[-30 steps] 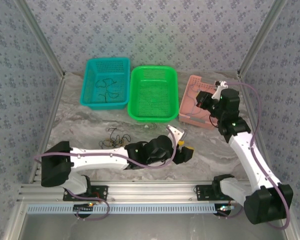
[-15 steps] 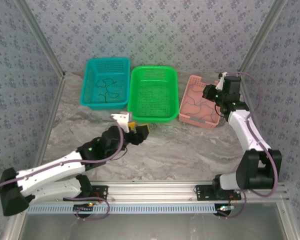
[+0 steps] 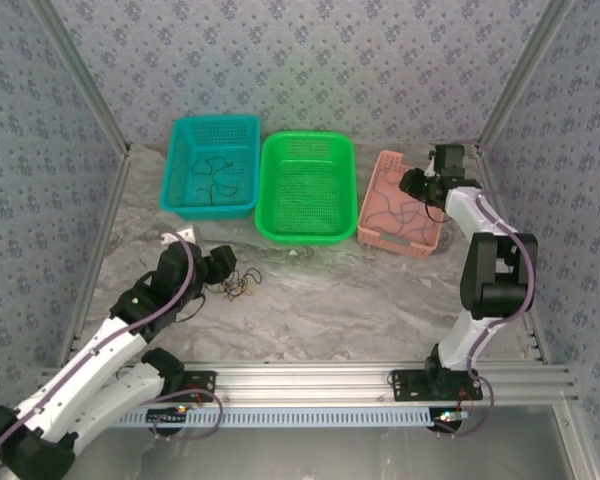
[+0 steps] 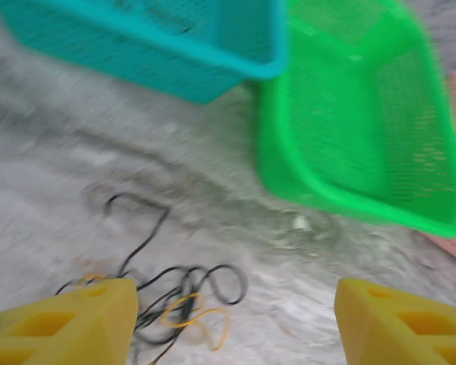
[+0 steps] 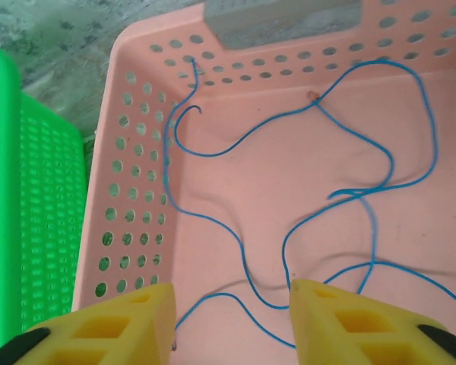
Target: Untangle the cables
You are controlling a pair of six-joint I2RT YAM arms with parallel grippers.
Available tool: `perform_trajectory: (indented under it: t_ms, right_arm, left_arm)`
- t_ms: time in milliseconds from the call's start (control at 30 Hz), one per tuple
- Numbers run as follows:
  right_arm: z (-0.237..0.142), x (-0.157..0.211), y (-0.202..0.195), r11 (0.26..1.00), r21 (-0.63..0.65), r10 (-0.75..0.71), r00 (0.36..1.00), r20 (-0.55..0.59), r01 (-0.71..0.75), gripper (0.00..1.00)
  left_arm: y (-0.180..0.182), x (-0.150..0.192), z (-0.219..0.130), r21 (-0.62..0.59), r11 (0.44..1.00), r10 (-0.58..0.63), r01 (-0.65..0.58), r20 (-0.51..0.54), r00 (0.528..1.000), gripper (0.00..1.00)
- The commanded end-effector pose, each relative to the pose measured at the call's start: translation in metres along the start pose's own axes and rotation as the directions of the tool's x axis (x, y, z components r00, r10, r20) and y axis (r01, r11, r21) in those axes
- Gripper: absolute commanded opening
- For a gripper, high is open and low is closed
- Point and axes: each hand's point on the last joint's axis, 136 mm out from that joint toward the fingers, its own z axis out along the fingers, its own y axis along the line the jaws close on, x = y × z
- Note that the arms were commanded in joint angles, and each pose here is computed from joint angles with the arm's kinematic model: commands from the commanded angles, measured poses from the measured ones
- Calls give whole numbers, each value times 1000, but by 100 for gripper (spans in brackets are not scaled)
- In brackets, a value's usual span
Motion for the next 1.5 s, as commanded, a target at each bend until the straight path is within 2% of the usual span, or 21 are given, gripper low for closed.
perform_trajectory:
  t_ms: [0,100,167,267,433,500,600,767,1033,1167,1300,1467]
  right_arm:
    - [-54,-15,30,996,22,-86,990,116,84,50]
    - [-92,10,68,989,-27,-139,980,142,145,48]
    - [-103,49,91,983,-67,-166,981,102,174,45]
    - [-118,122,151,944,-208,-253,966,46,257,43]
    - [-117,265,232,872,-388,-363,926,-104,298,46]
    - [-112,311,261,852,-445,-376,913,-159,274,50]
    - [-100,353,291,833,-481,-408,890,-203,272,52]
    - [-71,381,306,847,-479,-388,885,-258,231,51]
    - [-43,405,306,868,-452,-368,876,-312,205,44]
    - [-33,399,311,880,-427,-355,884,-304,207,29]
    - [-32,393,303,886,-390,-372,886,-276,250,2]
    - [-42,384,295,884,-372,-387,890,-241,284,0]
  left_arm:
    - [36,28,7,-115,989,-109,94,-129,986,65]
    - [60,42,17,-166,966,-224,196,-166,960,59]
    - [69,49,24,-178,953,-276,244,-182,944,57]
    - [75,58,34,-187,940,-323,286,-218,921,57]
    - [74,60,47,-184,940,-327,288,-239,914,56]
    - [70,57,51,-168,944,-320,285,-244,915,55]
    - [72,50,54,-187,950,-290,250,-232,929,53]
    - [75,38,65,-193,970,-187,147,-209,960,52]
    - [66,31,90,-164,982,-126,89,-236,964,59]
    - [65,25,93,-173,983,-108,68,-233,966,59]
    - [63,19,91,-174,983,-102,63,-225,969,59]
    - [59,15,88,-182,983,-60,20,-214,975,57]
